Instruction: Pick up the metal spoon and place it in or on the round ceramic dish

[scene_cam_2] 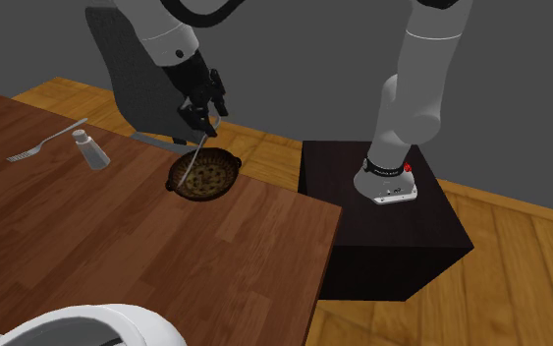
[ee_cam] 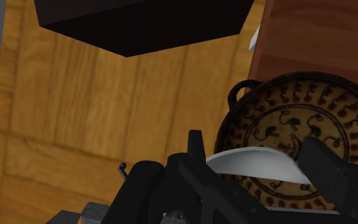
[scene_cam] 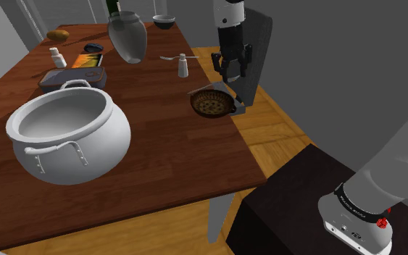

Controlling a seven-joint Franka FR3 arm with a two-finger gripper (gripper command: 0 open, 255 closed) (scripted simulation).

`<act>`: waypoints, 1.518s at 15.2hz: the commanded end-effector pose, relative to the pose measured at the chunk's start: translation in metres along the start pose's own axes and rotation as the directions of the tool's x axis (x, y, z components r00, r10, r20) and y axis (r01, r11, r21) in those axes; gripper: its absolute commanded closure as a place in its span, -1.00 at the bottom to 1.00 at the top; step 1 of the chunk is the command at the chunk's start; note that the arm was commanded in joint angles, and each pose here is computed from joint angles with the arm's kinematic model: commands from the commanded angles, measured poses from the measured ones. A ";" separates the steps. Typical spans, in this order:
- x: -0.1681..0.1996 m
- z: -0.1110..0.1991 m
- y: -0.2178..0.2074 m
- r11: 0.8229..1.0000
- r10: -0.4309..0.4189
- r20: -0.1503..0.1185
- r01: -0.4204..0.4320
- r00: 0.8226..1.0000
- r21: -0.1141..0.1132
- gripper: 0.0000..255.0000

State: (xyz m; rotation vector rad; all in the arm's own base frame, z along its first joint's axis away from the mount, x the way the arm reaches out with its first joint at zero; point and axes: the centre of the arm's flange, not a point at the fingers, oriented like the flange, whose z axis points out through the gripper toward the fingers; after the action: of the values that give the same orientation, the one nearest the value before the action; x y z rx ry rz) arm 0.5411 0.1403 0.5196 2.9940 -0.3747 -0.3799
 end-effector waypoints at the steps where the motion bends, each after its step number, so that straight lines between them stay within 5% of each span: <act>1: 0.004 0.007 0.006 1.000 -0.002 0.000 0.002 1.000 0.000 1.00; 14: 0.020 0.076 -0.004 1.000 -0.002 0.000 0.002 1.000 0.000 1.00; 22: 0.020 0.076 -0.004 1.000 -0.002 0.000 0.002 1.000 0.000 1.00; 23: 0.020 0.076 -0.004 1.000 -0.002 0.000 0.002 1.000 0.000 -1.00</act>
State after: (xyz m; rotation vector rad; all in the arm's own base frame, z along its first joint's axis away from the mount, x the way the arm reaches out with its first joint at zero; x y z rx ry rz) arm 0.5413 0.1333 0.4418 2.9945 -0.3724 -0.3795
